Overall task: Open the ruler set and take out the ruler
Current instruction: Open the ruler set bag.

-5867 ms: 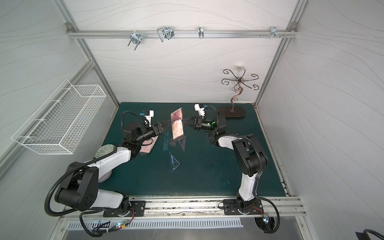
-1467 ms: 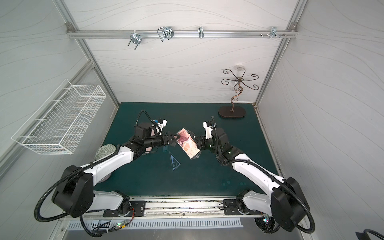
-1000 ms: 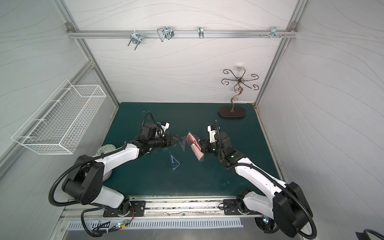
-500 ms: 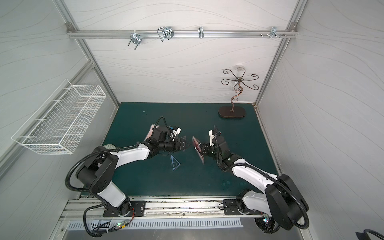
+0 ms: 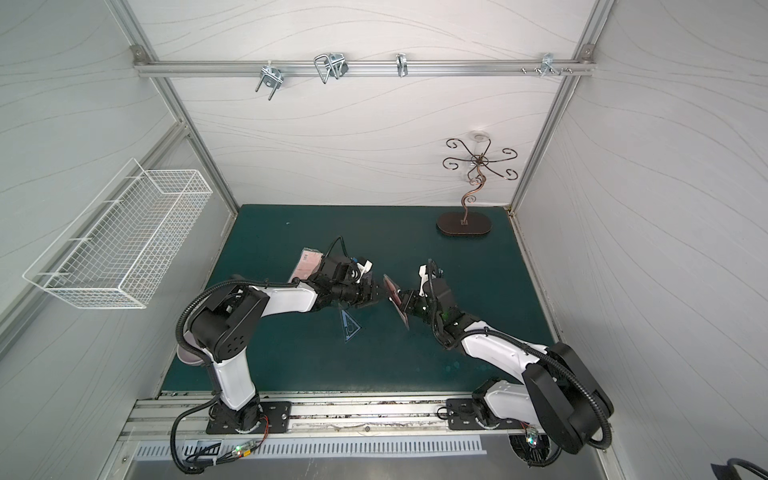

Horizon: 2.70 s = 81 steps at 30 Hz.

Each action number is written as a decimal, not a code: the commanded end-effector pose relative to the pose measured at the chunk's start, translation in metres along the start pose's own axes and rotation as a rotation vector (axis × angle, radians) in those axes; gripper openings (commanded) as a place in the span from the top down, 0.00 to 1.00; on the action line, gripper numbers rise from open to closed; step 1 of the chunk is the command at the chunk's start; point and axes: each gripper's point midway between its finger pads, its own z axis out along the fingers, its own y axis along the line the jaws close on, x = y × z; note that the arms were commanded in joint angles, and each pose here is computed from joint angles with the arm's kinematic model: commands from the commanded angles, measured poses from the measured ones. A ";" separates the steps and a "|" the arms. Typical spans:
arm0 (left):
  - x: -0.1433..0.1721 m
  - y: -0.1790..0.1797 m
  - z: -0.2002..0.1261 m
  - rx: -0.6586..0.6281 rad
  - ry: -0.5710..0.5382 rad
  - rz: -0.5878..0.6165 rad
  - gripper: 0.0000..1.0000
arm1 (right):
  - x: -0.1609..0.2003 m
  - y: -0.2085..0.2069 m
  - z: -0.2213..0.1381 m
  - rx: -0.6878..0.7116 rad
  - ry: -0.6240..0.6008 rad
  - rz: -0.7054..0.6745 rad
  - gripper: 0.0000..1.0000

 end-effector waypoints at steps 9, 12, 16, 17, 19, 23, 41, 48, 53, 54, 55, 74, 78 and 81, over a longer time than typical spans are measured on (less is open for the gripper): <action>-0.009 -0.012 0.014 0.010 0.014 0.028 0.53 | 0.002 0.006 0.008 -0.066 0.007 0.079 1.00; -0.007 -0.008 0.011 -0.019 0.014 0.022 0.54 | -0.001 0.003 0.005 -0.056 -0.003 0.084 1.00; -0.005 -0.006 0.002 -0.072 0.005 0.044 0.57 | -0.006 -0.003 0.001 -0.031 -0.016 0.090 1.00; -0.005 -0.006 0.000 -0.078 0.004 0.048 0.57 | -0.006 -0.005 0.001 -0.027 -0.018 0.092 1.00; -0.006 -0.007 -0.003 -0.084 -0.002 0.057 0.60 | -0.006 -0.008 0.001 -0.023 -0.013 0.096 1.00; -0.007 -0.006 -0.004 -0.104 0.004 0.065 0.74 | -0.005 -0.012 0.004 -0.014 -0.003 0.111 1.00; -0.016 -0.022 -0.043 -0.272 -0.005 0.168 1.00 | 0.009 -0.007 0.029 -0.055 0.125 0.109 1.00; -0.009 -0.017 -0.087 -0.526 0.103 0.240 1.00 | 0.009 -0.015 0.040 0.012 0.153 0.081 1.00; -0.001 -0.003 -0.095 -0.636 0.210 0.259 1.00 | 0.012 -0.006 0.049 0.002 0.221 0.036 1.00; 0.000 -0.001 -0.092 -0.645 0.229 0.261 1.00 | 0.015 0.000 0.051 -0.027 0.236 0.026 1.00; 0.001 0.002 -0.090 -0.655 0.247 0.259 1.00 | 0.017 0.003 0.054 -0.044 0.250 0.018 1.00; 0.014 0.013 -0.028 -0.620 0.376 0.285 1.00 | 0.008 0.003 0.017 -0.030 0.291 -0.031 0.75; 0.015 0.013 -0.027 -0.613 0.380 0.289 1.00 | -0.017 0.022 -0.006 -0.088 0.255 -0.064 0.70; 0.014 0.011 -0.026 -0.609 0.375 0.292 1.00 | -0.027 0.045 -0.014 -0.177 0.249 -0.061 0.82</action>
